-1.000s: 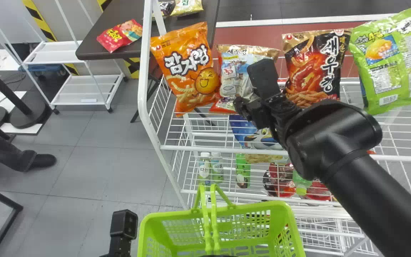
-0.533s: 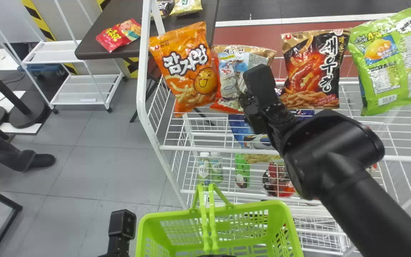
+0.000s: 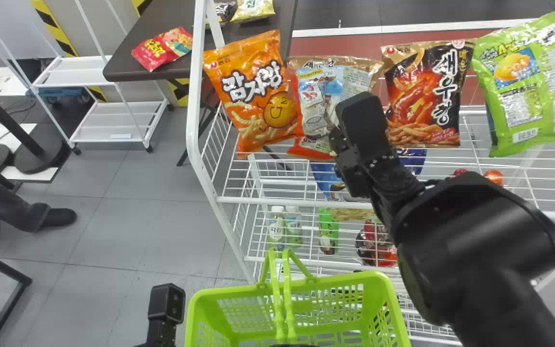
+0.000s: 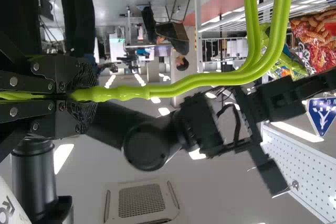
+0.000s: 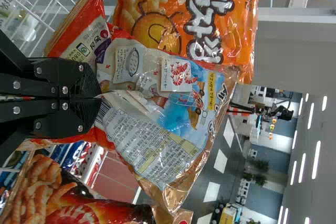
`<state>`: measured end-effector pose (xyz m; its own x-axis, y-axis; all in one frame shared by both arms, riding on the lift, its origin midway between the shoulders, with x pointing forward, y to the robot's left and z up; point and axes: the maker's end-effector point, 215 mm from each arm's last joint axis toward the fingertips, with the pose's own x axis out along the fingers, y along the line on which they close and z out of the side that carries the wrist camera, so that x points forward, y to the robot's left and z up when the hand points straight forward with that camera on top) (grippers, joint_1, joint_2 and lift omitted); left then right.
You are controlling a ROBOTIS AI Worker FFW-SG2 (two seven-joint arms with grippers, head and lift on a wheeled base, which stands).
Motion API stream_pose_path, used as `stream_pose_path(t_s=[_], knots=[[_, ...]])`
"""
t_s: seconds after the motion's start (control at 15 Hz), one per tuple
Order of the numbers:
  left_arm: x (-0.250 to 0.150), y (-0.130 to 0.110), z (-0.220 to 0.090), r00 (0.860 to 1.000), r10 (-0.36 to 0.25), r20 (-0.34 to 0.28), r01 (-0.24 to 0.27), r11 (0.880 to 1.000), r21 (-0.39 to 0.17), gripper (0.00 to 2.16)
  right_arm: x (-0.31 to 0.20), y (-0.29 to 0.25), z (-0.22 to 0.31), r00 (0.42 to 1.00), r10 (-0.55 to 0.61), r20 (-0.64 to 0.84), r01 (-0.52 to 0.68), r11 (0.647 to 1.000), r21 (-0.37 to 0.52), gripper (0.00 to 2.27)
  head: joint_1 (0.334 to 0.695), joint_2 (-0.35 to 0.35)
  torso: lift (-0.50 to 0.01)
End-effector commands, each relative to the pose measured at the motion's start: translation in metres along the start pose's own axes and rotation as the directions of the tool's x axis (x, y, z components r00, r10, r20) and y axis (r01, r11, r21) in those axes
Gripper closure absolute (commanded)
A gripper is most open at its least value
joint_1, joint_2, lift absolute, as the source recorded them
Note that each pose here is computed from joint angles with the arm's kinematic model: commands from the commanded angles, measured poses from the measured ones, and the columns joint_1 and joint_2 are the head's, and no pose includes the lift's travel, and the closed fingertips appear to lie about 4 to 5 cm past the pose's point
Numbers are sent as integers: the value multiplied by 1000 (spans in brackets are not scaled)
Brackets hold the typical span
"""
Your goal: Hold basket handle with left hand then pick Saewookkang with right hand and place into basket
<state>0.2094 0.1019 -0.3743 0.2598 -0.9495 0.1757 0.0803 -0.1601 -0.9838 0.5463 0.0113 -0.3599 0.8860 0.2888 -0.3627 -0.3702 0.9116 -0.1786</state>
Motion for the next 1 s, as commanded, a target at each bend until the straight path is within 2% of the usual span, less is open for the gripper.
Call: stream_pose_path(t_s=[0.0, 0.13, 0.47, 0.73, 0.93], knots=[[0, 0, -3, 1000, 0, -1, 0, 999, -33, 2152, -26, -3, -1, 999, -16, -37, 17, 1000, 8, 2236, 695, 172, -19], [1, 1, -4, 1000, 1, -2, -1, 999, -34, 2152, -43, -8, 1, 998, -32, -51, 33, 999, 14, 2240, 695, 163, -19], [2, 1, -3, 1000, 2, -5, -2, 999, -33, 2152, -109, -34, -50, 962, -66, -266, 71, 997, 10, 2240, 695, 126, -19], [4, 2, -3, 1000, 0, -8, 0, 999, -37, 2152, -159, -33, -90, 923, -33, -383, 43, 999, 17, 2240, 695, 37, -19], [4, 3, -4, 1000, -1, -9, 1, 999, -39, 2152, -196, -11, -102, 903, 33, -429, -19, 999, 36, 2240, 695, 16, -19]])
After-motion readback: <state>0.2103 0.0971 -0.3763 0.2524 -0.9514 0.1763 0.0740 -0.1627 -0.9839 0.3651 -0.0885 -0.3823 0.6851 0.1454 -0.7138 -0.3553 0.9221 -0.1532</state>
